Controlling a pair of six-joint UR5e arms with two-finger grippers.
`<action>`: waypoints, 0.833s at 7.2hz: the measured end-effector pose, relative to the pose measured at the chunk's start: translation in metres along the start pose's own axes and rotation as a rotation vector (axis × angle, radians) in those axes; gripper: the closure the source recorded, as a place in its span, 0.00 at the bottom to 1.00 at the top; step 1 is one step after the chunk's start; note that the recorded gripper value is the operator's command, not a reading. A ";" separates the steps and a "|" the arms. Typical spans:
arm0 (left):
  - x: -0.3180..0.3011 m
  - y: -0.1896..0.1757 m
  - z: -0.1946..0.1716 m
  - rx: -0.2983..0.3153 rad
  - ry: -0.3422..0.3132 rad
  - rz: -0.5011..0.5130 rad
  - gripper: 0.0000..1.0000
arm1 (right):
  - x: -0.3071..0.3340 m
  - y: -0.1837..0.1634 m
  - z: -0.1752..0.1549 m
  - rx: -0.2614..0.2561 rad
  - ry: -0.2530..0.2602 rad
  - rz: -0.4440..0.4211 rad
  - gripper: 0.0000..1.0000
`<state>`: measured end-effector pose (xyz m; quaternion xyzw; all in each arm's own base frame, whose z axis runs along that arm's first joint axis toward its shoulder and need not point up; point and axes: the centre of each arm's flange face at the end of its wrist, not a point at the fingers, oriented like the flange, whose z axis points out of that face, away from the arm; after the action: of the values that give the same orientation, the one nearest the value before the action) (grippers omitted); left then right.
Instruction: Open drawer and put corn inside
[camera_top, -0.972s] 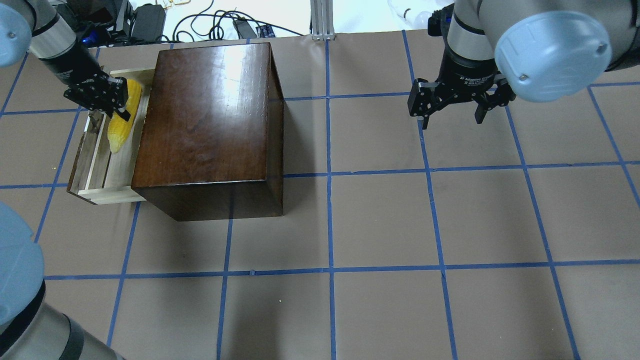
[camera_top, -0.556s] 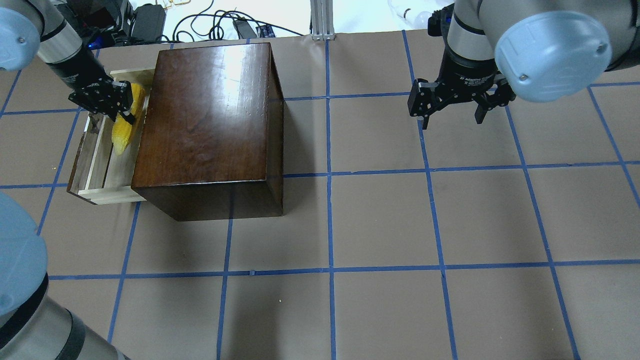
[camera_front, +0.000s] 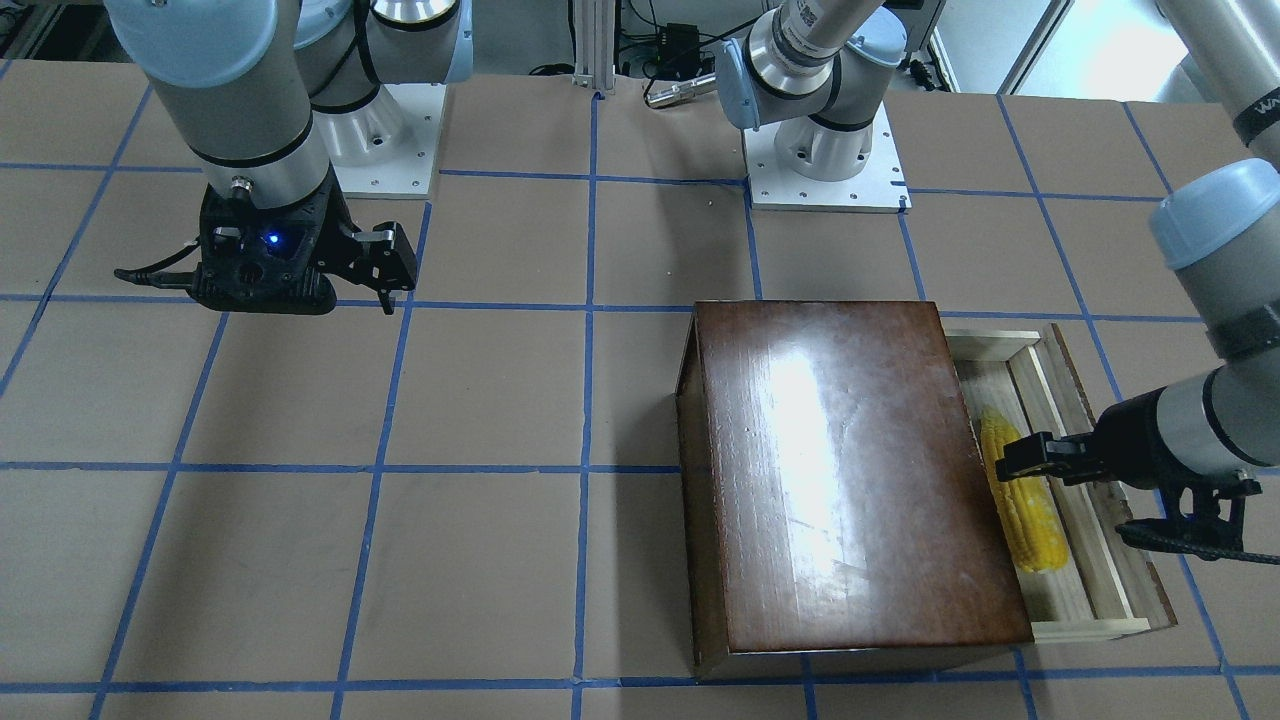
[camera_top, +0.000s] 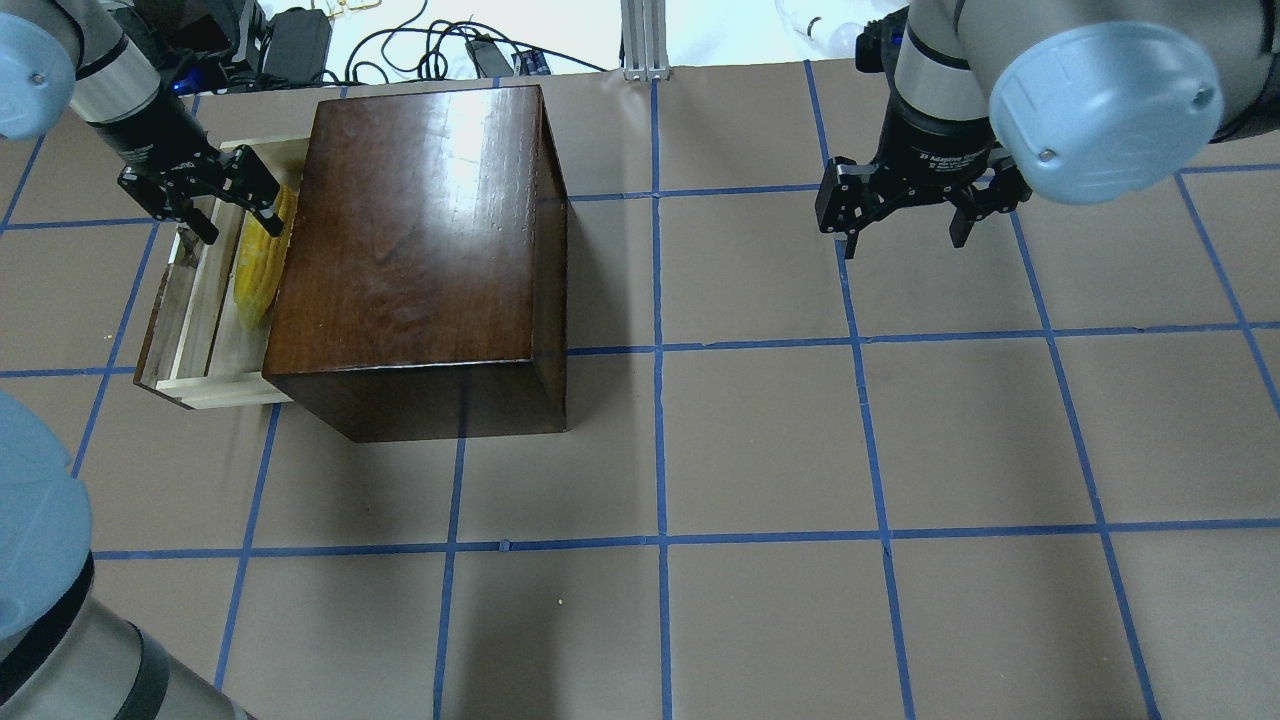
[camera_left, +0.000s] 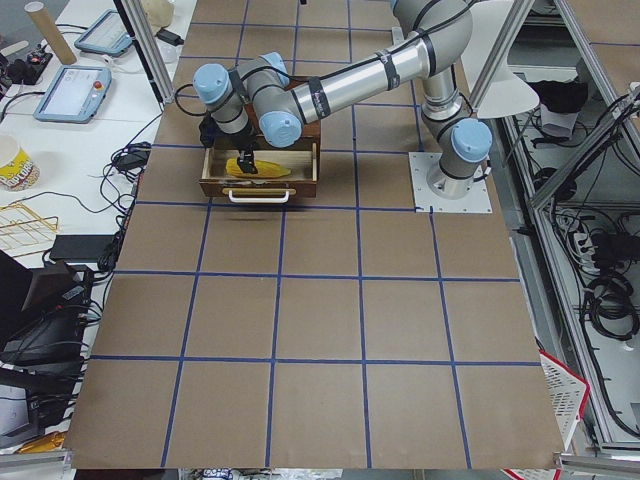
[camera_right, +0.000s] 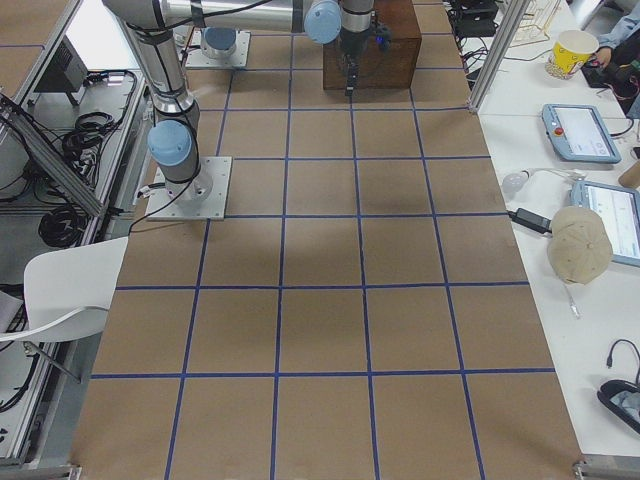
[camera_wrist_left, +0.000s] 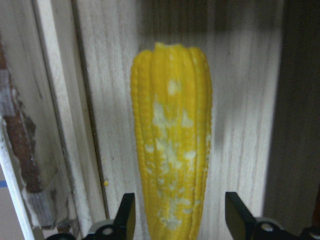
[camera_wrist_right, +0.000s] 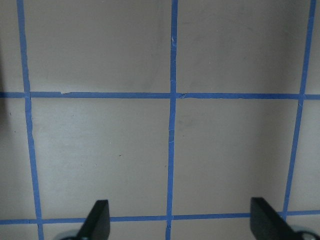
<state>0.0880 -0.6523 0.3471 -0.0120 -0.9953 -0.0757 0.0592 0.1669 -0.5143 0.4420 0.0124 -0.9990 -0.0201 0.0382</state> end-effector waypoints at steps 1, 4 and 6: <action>0.003 0.003 -0.010 0.012 -0.007 0.002 0.00 | 0.000 0.000 0.000 0.000 0.000 0.000 0.00; 0.026 0.025 -0.068 0.071 -0.039 0.015 0.00 | 0.000 0.000 0.000 0.000 0.000 0.000 0.00; 0.088 0.043 -0.096 0.080 -0.070 0.048 0.00 | 0.000 0.000 0.000 -0.001 0.000 0.000 0.00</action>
<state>0.0132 -0.6226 0.4584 -0.0359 -0.9984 -0.0342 0.0263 0.1670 -0.5142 0.4420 0.0124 -0.9990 -0.0204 0.0381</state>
